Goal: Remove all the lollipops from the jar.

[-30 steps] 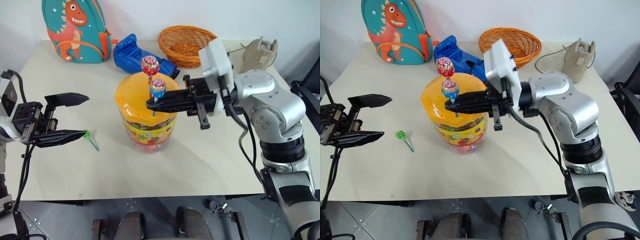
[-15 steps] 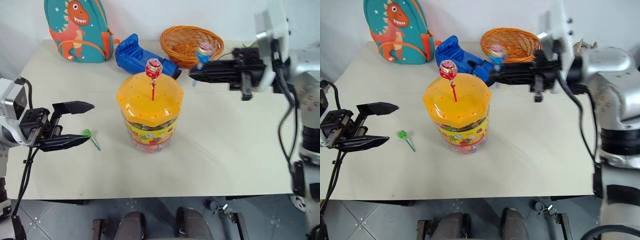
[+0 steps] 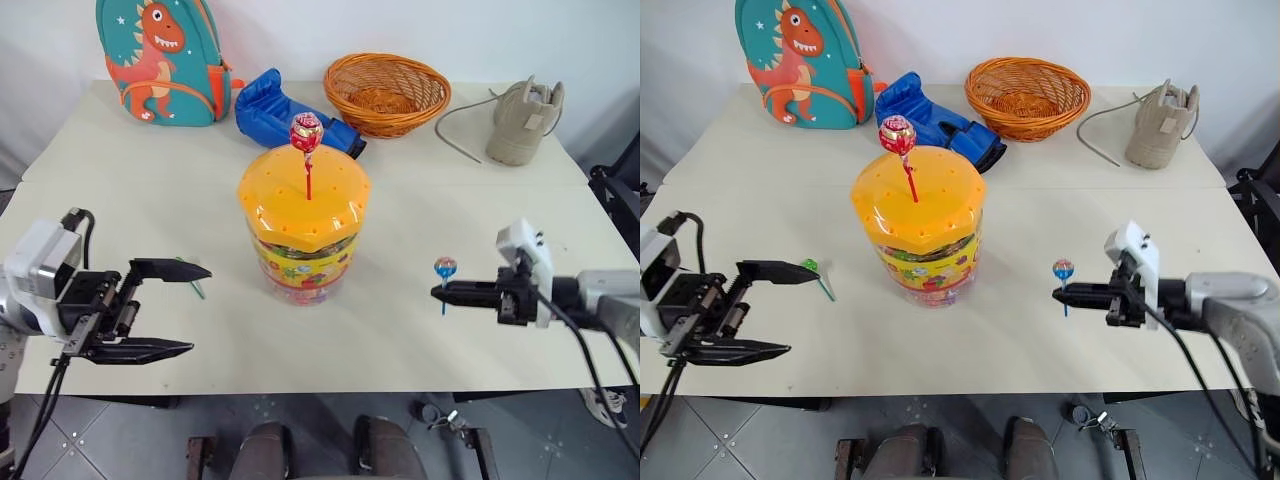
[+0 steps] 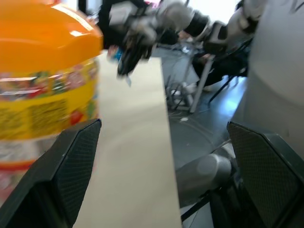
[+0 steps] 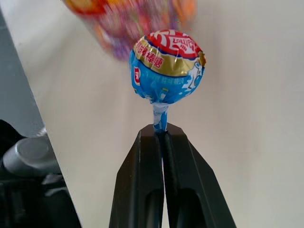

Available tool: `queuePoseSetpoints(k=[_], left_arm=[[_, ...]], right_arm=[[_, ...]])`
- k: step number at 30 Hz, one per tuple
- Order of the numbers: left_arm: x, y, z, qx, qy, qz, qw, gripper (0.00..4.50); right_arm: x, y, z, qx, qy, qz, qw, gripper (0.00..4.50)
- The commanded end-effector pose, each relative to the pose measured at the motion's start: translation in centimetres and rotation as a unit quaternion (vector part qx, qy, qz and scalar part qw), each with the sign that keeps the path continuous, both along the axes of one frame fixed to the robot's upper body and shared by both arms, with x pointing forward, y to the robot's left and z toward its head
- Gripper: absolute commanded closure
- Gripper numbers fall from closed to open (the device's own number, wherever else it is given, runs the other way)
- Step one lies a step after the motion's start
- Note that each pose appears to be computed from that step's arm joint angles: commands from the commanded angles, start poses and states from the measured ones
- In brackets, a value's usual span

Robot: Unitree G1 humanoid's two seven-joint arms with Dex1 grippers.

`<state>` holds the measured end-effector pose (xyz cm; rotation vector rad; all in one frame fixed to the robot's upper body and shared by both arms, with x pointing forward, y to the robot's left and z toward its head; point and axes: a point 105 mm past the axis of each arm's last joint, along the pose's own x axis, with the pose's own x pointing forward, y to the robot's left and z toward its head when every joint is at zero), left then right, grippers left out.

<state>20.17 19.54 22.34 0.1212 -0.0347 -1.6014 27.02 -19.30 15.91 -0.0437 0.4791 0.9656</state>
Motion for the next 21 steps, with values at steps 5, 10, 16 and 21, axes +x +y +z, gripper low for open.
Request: queuePoseSetpoints(k=[5,10,16,21], left_arm=[[-0.5,-0.3,0.9,-0.003,-0.02,-0.01,1.0,0.0],[-0.1,-0.4,0.9,-0.004,-0.021,-0.007,1.0,0.0],[0.1,-0.1,1.5,-0.01,-0.033,0.007,0.999,0.0],[0.7,1.4,3.5,-0.029,-0.062,0.046,0.997,0.0]], right_arm=[[0.9,-1.3,-2.3,-0.033,0.034,-0.064,0.997,4.24],[1.3,-1.1,-2.6,-0.043,0.033,-0.068,0.996,2.84],[1.1,-1.7,-0.5,-0.065,0.003,-0.068,0.996,0.83],[0.4,-0.7,5.5,-0.054,-0.09,-0.029,0.994,0.05]])
